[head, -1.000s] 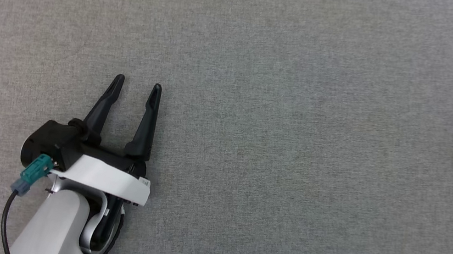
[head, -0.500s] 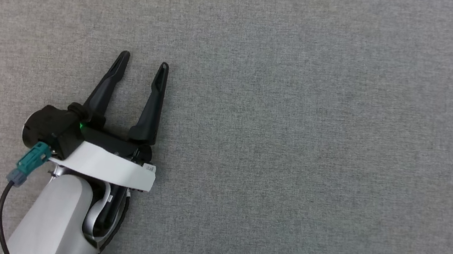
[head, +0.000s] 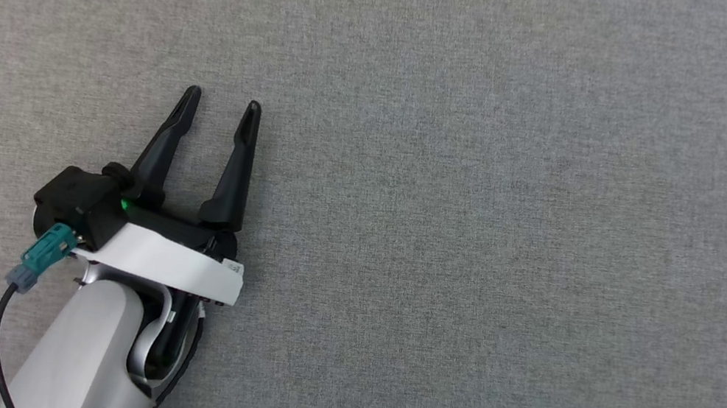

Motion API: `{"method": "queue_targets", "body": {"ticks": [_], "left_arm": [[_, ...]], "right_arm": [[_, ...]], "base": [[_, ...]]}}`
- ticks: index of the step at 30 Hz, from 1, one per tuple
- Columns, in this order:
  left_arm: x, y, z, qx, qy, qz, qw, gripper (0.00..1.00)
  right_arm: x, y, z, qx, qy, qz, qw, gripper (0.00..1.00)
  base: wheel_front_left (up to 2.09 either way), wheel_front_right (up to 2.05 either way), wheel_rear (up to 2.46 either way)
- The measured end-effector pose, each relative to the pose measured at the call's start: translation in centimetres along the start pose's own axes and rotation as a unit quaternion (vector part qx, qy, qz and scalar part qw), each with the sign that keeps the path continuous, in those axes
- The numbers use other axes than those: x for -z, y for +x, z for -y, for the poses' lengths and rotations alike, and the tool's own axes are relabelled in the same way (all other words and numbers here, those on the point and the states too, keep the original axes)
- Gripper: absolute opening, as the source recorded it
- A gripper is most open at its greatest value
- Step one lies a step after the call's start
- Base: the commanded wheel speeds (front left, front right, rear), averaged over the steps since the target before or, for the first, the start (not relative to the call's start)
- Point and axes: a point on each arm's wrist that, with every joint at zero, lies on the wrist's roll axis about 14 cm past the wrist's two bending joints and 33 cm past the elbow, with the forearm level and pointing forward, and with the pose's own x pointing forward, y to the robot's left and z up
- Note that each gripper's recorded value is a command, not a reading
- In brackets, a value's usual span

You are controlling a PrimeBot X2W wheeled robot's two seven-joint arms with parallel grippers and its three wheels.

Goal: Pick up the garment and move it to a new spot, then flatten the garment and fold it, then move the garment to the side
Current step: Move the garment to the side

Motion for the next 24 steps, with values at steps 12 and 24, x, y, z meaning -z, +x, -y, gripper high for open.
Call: {"method": "queue_targets", "body": {"ticks": [12, 24], "left_arm": [[-2.5, -2.6, -0.2, -0.018, -0.008, 0.017, 1.0, 1.0], [-4.7, -3.9, -0.3, -0.028, -0.006, 0.042, 0.999, 1.0]], "right_arm": [[-3.4, -4.1, 6.4, 0.061, -0.027, 0.028, 0.997, 1.0], [-10.2, -7.7, 7.4, 0.07, 0.002, 0.155, 0.985, 1.0]], "base": [[0.0, 0.0, 0.0], [0.0, 0.0, 0.0]]}}
